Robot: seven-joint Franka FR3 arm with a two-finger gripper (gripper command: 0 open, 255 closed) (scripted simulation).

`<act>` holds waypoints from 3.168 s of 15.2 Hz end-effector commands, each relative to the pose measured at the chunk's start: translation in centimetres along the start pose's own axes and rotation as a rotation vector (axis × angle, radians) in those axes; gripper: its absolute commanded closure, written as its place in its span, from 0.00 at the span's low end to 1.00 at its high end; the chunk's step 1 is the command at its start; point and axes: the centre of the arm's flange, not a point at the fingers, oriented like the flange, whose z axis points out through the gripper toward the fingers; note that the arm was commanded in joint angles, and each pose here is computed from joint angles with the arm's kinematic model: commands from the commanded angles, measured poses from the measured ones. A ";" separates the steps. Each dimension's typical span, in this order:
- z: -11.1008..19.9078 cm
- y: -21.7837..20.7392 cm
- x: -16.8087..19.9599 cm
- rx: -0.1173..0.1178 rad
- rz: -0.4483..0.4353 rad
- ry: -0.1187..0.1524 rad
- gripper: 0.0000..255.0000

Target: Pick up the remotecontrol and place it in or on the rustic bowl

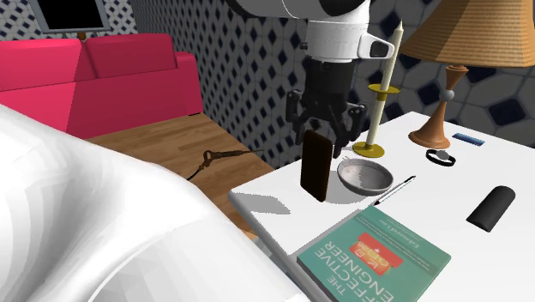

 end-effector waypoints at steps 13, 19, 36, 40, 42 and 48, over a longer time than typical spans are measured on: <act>-7.3 -0.1 -0.3 0.000 0.000 0.000 1.00; -10.1 2.6 5.2 0.000 0.000 0.000 1.00; -8.9 7.0 14.2 0.000 0.000 0.000 1.00; -6.8 7.0 14.2 0.000 0.000 0.000 1.00; -5.8 7.0 14.3 0.000 0.000 0.000 1.00; -2.6 7.1 14.4 0.000 0.000 0.000 1.00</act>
